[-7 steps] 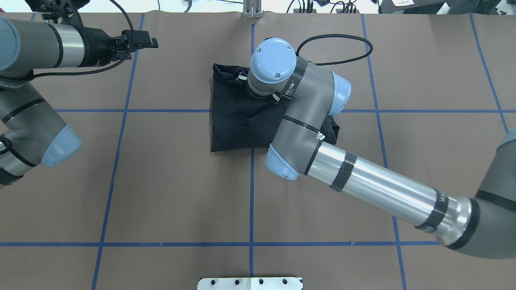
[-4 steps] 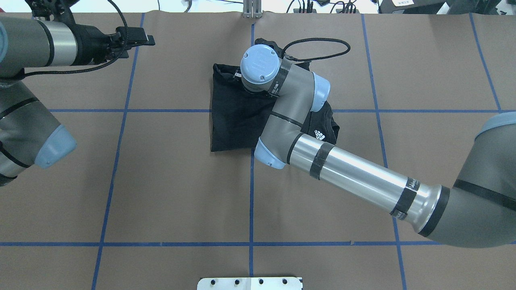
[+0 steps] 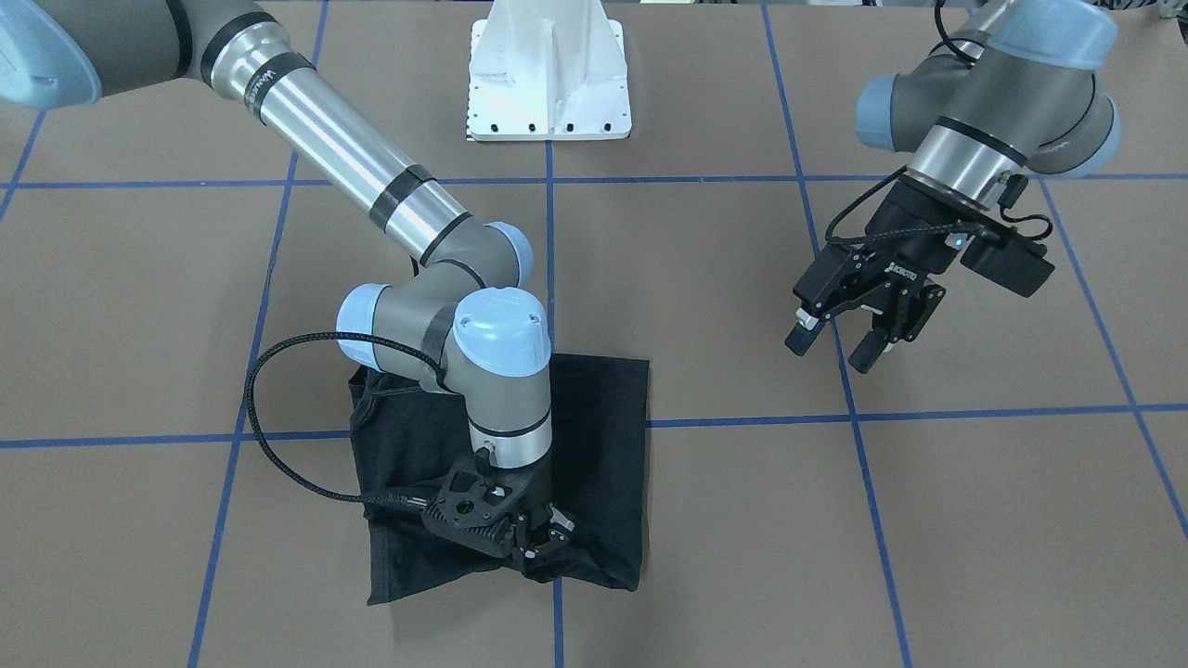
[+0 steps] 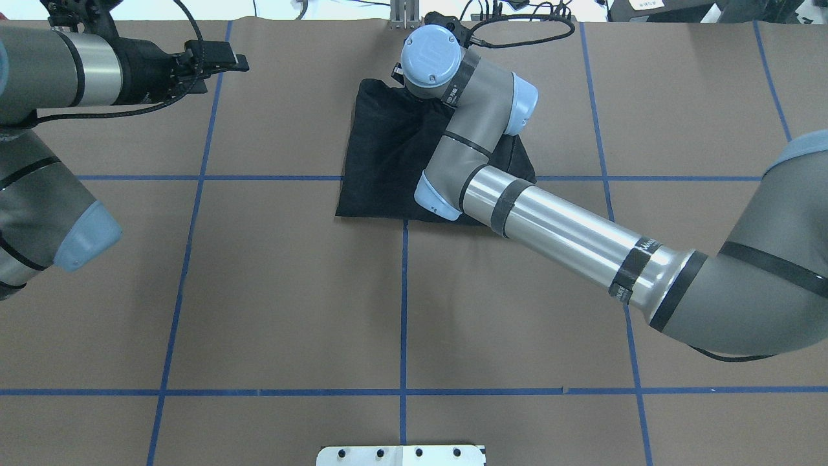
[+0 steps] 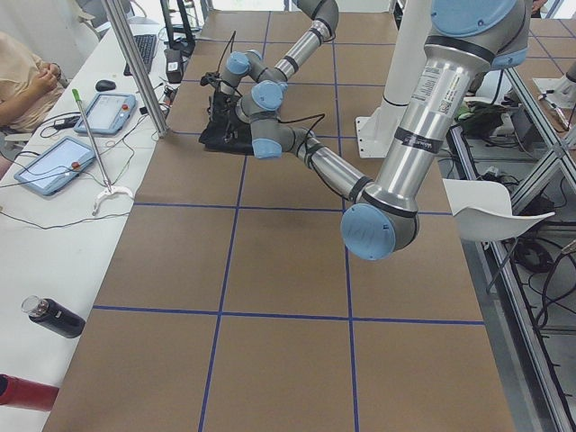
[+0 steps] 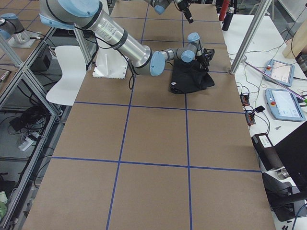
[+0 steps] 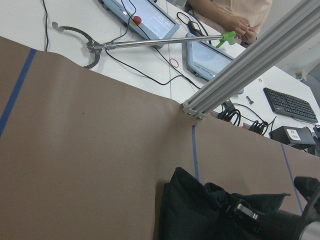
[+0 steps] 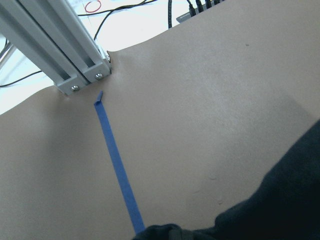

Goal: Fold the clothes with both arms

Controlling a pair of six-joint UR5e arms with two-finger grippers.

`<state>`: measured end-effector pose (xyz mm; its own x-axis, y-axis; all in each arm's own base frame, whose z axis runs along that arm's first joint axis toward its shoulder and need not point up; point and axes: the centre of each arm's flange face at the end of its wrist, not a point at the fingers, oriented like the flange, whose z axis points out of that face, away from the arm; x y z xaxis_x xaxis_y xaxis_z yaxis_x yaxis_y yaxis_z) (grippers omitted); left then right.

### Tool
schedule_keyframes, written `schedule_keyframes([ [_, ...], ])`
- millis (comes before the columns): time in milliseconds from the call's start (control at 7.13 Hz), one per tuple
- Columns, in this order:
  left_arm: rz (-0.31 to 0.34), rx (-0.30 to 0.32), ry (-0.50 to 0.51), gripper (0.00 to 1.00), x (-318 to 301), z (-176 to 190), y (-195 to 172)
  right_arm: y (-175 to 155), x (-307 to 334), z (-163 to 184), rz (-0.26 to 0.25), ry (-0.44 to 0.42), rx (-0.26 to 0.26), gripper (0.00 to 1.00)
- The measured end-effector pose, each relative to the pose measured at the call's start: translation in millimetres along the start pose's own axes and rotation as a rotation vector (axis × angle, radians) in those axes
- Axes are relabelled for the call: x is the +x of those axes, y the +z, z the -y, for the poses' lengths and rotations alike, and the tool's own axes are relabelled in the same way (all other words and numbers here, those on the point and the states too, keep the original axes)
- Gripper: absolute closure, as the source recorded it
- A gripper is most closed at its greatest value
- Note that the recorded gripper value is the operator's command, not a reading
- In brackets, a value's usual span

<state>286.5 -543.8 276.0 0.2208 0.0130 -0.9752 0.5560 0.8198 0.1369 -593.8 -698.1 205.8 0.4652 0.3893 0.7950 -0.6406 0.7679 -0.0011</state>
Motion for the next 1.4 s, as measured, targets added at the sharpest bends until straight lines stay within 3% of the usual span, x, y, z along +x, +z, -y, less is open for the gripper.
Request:
schedule_keyframes([
  [421, 0.003, 0.001, 0.001, 0.00, -1.0, 0.2, 0.9, -28.7, 38.2, 34.8, 0.040, -0.033, -0.088, 1.00],
  [842, 0.001, 0.001, 0.000, 0.00, -0.3, -0.1, -0.2, -71.0, 104.2, -3.9, 0.011, -0.072, -0.180, 1.00],
  [1122, -0.005, 0.004, -0.007, 0.00, 2.5, -0.1, -2.5, -56.8, 137.0, -24.4, -0.029, -0.095, -0.199, 1.00],
  [1403, -0.015, 0.008, -0.027, 0.00, 9.7, -0.3, -8.4, -22.2, 135.0, -6.3, -0.072, -0.113, -0.166, 1.00],
])
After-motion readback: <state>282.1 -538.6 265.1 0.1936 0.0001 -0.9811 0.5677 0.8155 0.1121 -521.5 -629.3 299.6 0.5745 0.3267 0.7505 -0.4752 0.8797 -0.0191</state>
